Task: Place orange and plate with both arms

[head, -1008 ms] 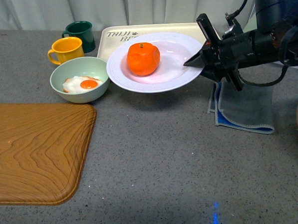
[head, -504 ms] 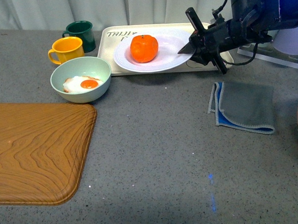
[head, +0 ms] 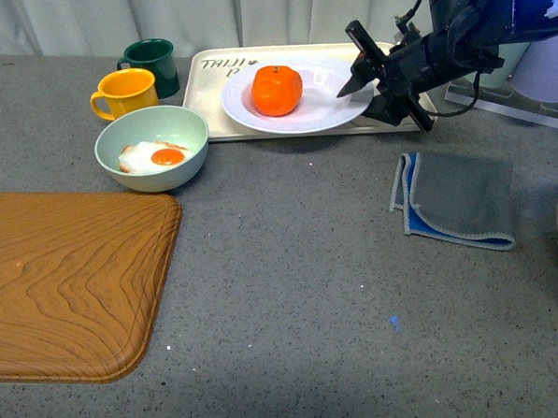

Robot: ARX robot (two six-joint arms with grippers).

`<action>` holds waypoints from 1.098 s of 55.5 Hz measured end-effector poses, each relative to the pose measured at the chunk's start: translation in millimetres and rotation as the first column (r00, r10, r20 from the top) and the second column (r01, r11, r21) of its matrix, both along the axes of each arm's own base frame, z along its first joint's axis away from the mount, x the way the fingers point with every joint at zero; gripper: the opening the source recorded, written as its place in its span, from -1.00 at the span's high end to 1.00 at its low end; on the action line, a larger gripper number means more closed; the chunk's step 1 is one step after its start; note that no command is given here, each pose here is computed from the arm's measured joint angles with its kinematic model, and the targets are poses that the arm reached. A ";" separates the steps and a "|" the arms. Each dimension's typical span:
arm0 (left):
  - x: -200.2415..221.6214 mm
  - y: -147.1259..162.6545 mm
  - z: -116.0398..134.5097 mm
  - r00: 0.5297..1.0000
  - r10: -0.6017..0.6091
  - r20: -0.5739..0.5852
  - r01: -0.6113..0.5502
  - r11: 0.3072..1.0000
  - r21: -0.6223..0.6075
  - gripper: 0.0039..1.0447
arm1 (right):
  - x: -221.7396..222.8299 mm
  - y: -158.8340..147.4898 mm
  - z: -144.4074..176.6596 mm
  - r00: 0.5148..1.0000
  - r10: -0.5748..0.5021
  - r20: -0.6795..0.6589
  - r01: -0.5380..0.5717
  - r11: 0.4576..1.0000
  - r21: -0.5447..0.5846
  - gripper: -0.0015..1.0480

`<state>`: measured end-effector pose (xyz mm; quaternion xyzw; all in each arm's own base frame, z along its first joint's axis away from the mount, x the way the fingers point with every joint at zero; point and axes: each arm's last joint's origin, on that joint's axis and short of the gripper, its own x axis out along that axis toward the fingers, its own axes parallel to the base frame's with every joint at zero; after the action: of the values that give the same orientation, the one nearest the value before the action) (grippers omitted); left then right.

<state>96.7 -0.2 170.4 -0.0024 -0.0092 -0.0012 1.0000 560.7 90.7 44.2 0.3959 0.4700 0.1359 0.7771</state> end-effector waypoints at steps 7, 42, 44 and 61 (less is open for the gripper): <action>0.0 0.0 0.0 1.000 0.000 0.000 0.000 1.000 0.000 -0.88 | -7.8 -5.6 0.1 1.000 0.008 0.014 -0.007 0.999 -0.049 -0.01; 0.0 0.0 0.0 1.000 0.000 0.000 0.000 1.000 0.000 -0.88 | -151.0 -47.6 81.9 0.529 0.143 0.837 0.575 0.664 -0.477 0.15; 0.0 0.0 0.0 1.000 0.000 0.000 0.000 1.000 0.000 -0.88 | -167.1 -52.5 89.7 0.508 0.144 0.849 0.590 0.661 -0.465 0.29; 0.0 0.0 0.0 1.000 0.000 0.000 0.000 1.000 0.000 -0.88 | -263.2 -72.2 97.7 0.535 0.162 0.829 0.573 0.651 -0.497 0.98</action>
<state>96.7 -0.2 170.4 -0.0024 -0.0092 -0.0012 1.0000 297.5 18.5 141.9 0.0001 0.0087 0.0013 1.0000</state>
